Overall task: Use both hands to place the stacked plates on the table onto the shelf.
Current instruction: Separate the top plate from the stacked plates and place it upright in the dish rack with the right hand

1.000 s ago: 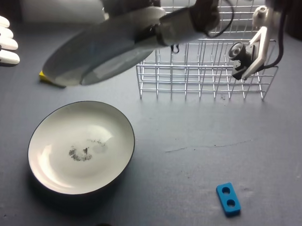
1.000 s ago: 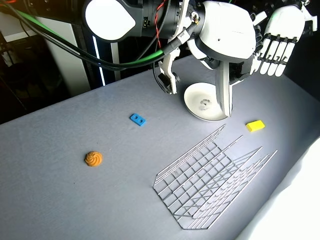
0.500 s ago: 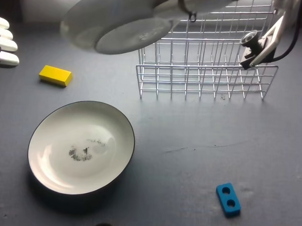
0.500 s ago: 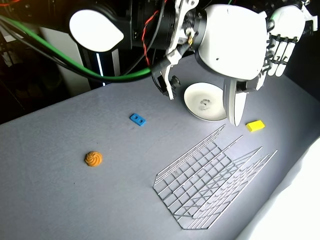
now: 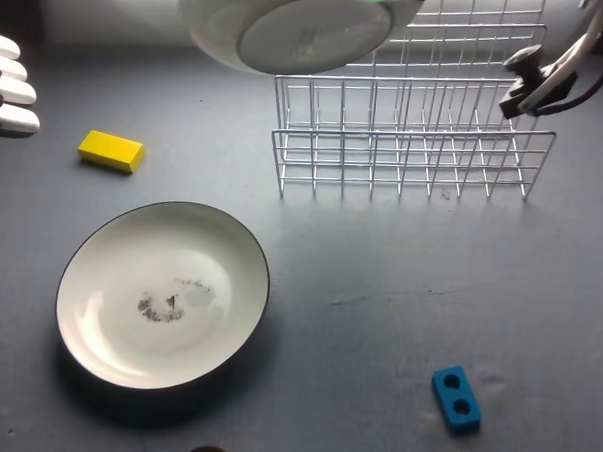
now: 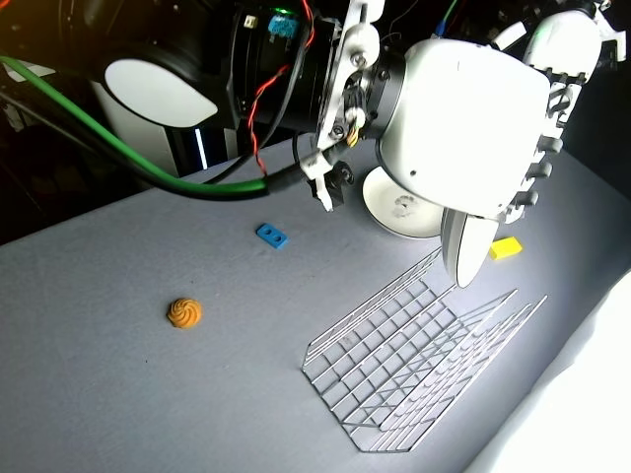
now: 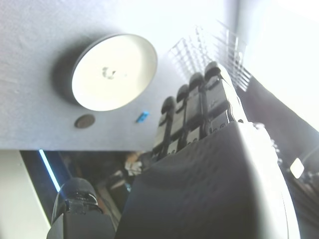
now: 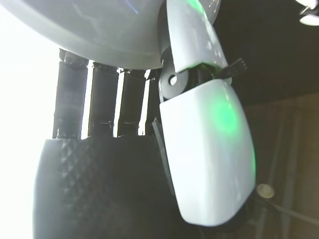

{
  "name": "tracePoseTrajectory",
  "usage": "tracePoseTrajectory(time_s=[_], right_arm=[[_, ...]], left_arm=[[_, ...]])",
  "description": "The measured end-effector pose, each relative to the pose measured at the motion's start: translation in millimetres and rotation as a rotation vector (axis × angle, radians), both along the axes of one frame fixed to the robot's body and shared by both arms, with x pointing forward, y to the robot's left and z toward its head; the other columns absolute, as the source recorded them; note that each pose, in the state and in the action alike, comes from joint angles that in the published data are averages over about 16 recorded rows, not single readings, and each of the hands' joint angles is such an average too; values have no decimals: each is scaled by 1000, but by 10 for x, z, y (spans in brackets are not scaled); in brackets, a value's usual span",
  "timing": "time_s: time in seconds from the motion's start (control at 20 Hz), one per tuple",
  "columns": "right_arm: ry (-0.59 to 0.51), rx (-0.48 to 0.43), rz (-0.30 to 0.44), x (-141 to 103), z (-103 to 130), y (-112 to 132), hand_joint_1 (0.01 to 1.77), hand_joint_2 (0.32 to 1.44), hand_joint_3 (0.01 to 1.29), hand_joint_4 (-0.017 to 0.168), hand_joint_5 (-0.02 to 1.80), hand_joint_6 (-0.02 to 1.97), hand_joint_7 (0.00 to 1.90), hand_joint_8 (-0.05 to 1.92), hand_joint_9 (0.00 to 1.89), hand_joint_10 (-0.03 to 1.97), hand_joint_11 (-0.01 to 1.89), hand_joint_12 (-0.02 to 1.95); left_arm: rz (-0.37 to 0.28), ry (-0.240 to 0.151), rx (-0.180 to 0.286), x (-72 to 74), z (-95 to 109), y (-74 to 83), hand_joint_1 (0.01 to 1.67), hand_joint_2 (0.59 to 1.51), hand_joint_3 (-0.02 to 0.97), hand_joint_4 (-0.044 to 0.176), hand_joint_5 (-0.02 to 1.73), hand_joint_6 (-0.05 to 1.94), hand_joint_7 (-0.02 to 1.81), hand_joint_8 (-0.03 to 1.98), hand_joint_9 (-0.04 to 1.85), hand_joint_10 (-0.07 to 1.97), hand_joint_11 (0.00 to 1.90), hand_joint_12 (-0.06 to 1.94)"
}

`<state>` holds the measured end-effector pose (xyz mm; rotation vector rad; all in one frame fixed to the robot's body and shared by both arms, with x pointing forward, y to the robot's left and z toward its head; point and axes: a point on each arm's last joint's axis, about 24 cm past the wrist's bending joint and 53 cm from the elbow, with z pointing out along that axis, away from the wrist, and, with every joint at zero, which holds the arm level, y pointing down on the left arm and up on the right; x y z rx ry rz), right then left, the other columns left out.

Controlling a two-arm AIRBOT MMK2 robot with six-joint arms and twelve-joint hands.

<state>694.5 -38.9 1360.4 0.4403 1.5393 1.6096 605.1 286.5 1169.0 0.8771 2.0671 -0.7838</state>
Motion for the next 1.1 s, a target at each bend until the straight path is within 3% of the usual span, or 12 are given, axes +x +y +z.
tracePoseTrajectory(time_s=[0.6, 1.1], right_arm=[[138, 97, -68, 265, -118, -400, 1380, 1013, 16, -8, 902, 947, 1062, 843, 1046, 925, 950, 914], [215, 83, -111, 449, -308, -673, 1380, 1013, 16, -8, 902, 946, 1066, 833, 1041, 919, 941, 923]], left_arm=[[-7, 8, -3, -23, -5, -20, 16, 914, 18, 4, 21, 6, 18, -2, 19, 4, 15, -14], [-9, 11, -3, -29, -6, -24, 16, 929, 19, 4, 21, 5, 18, -2, 18, 3, 14, -14]])
